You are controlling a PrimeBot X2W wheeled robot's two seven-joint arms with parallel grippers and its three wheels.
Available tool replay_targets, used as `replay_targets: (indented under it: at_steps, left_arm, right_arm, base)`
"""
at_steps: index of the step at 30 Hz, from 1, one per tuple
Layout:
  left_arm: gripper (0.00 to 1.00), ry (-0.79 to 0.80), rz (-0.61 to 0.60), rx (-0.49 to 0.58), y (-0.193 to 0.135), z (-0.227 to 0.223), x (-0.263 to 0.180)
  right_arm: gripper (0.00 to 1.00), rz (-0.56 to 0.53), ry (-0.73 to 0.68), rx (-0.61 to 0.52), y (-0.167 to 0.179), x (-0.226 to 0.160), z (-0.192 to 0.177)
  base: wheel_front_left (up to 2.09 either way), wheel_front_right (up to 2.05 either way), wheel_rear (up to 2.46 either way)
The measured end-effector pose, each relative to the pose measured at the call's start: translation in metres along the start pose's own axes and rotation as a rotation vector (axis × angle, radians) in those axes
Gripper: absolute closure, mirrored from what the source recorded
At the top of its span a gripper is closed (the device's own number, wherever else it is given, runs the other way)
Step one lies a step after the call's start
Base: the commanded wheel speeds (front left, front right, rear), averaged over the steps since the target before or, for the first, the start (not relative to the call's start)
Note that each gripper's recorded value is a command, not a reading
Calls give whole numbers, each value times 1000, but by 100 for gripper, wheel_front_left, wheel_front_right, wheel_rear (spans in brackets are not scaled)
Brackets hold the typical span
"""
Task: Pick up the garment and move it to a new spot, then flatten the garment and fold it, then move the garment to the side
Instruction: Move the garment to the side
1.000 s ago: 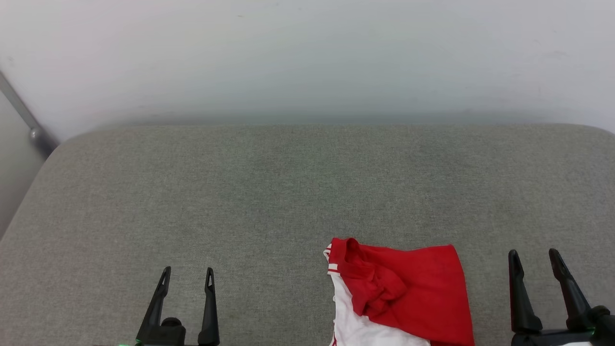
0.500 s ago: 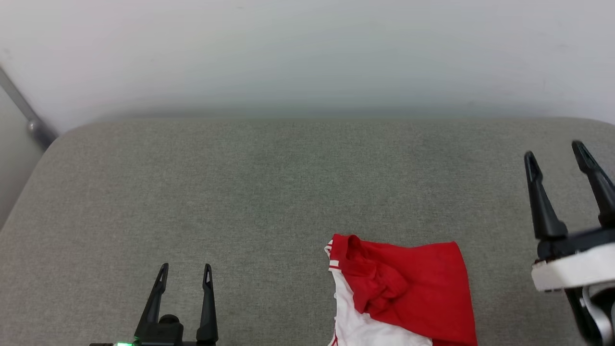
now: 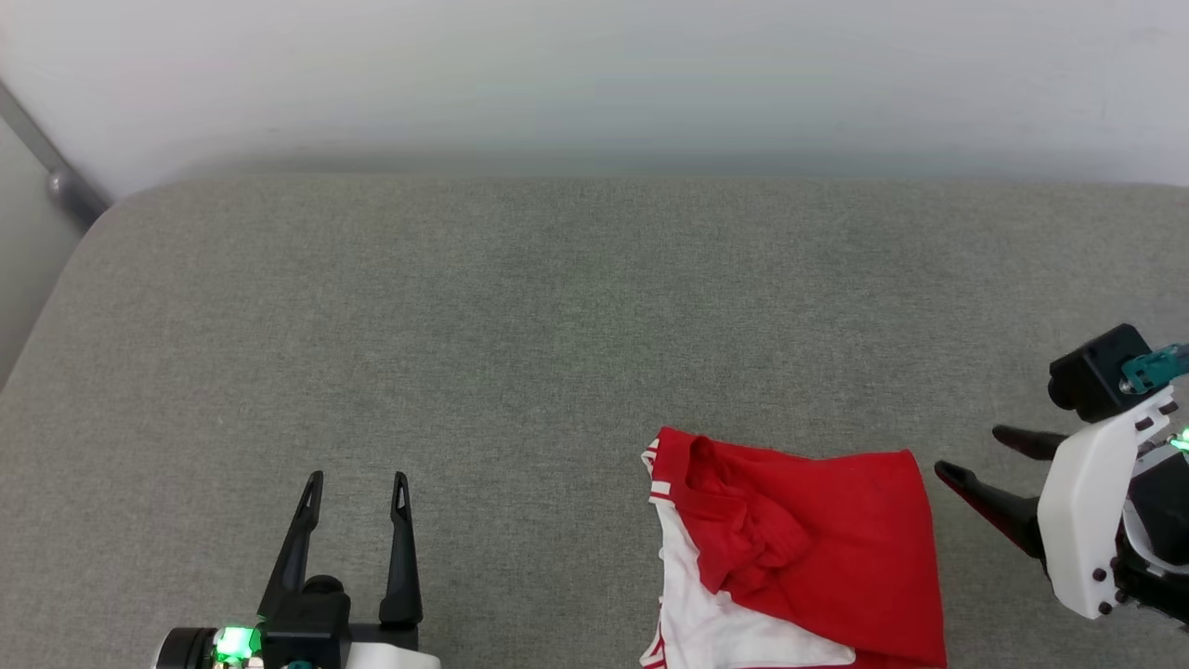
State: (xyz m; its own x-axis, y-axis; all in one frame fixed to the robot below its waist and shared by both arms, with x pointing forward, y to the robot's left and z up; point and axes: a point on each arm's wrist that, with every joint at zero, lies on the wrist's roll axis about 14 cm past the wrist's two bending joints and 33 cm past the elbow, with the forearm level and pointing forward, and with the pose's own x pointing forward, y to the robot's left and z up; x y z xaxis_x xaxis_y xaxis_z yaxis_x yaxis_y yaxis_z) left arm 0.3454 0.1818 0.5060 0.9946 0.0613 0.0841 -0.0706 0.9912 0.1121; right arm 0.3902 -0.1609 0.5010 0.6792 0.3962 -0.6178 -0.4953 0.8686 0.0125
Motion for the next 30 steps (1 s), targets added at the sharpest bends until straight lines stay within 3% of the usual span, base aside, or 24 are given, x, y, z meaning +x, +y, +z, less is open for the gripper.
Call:
replay_targets:
  at_steps: [6, 14, 20, 25, 26, 27, 28, 30]
  left_arm:
    - [0, 8, 2, -4, -1, -3, 9]
    - [0, 31, 9, 0, 1, -14, 26]
    - [0, 57, 14, 0, 1, -25, 38]
    - [0, 75, 25, 1, 3, -32, 42]
    - [0, 78, 27, 2, 4, -33, 42]
    - [0, 79, 29, 2, 4, -33, 42]
    - [0, 79, 29, 2, 4, -33, 42]
    - [0, 77, 33, 2, 5, -32, 41]
  right_arm:
    - [0, 84, 243, 109, 2, 13, -47]
    - [0, 195, 352, 281, 17, 45, -75]
    - [0, 276, 434, 344, 37, 68, -98]
    - [0, 307, 474, 326, 44, 80, -110]
    - [46, 309, 475, 315, 44, 81, -111]
    - [68, 309, 471, 305, 44, 83, -111]
    - [100, 309, 471, 305, 44, 83, -111]
    - [100, 314, 436, 292, 46, 85, -105]
  base:
    - [0, 0, 0]
    - [0, 0, 0]
    - [0, 0, 0]
    - [0, 0, 0]
    - [0, 0, 0]
    - [0, 0, 0]
    - [0, 0, 0]
    - [0, 0, 0]
